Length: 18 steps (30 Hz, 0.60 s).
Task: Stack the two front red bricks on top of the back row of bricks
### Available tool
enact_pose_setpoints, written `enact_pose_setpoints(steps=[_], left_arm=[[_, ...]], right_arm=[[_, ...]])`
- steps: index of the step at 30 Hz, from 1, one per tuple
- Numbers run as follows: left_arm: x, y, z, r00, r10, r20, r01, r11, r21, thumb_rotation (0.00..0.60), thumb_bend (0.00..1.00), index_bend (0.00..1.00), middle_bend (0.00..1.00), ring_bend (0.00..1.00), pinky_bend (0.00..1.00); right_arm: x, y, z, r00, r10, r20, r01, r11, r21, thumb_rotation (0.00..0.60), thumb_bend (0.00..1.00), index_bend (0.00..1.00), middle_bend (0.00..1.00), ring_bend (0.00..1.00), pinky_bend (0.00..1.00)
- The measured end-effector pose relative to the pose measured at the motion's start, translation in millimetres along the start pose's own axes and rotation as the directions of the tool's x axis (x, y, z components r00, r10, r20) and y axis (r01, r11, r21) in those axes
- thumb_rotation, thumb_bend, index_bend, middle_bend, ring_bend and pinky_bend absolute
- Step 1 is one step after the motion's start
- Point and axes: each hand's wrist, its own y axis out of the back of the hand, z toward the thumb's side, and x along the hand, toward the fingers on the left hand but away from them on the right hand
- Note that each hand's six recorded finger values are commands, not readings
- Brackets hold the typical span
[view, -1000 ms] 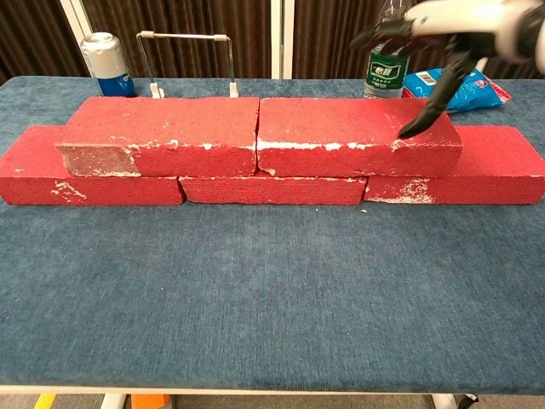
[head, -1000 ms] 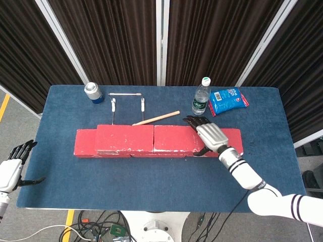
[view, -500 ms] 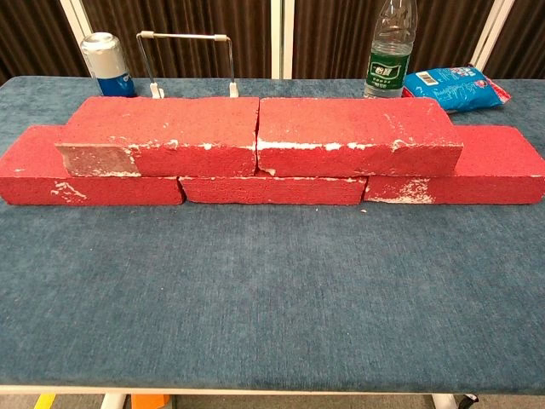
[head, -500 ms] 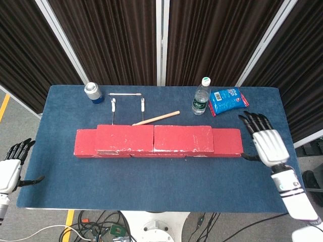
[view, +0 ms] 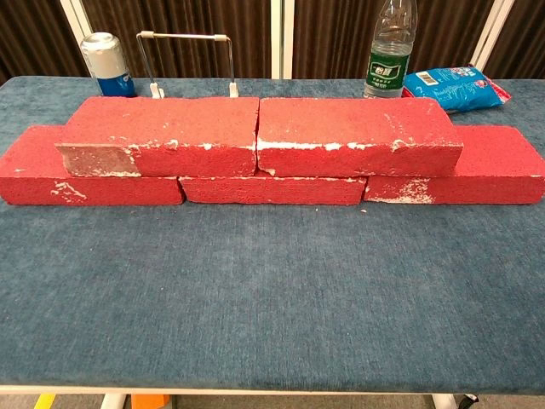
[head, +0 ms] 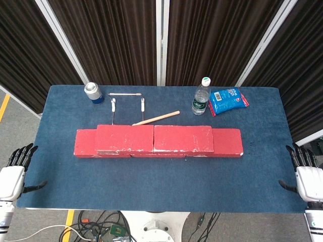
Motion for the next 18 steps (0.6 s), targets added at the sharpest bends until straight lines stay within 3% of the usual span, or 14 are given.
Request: enact_pose_setpoints(steps=[5, 18], left_arm=[[-6.5, -2.3, -2.0, 1.0, 0.028, -0.008, -0.028, 0.999, 0.016, 0.6, 0.0, 0.01, 0.0, 0.0, 0.0], [-16.5, 3.9, -9.7, 0.999, 0.028, -0.035, -0.026, 0.998, 0.059, 0.6, 0.0, 0.01, 0.0, 0.0, 0.0]], right_arm=[[27.4, -19.6, -18.3, 0.999, 0.016, 0.051, -0.016, 1.0, 0.007, 0.6, 0.0, 0.0, 0.0, 0.0, 0.0], [42.9, -13.1, -12.2, 0.999, -0.008, 0.045, 0.008, 1.0, -0.001, 0.6, 0.0, 0.0, 0.0, 0.0, 0.0]])
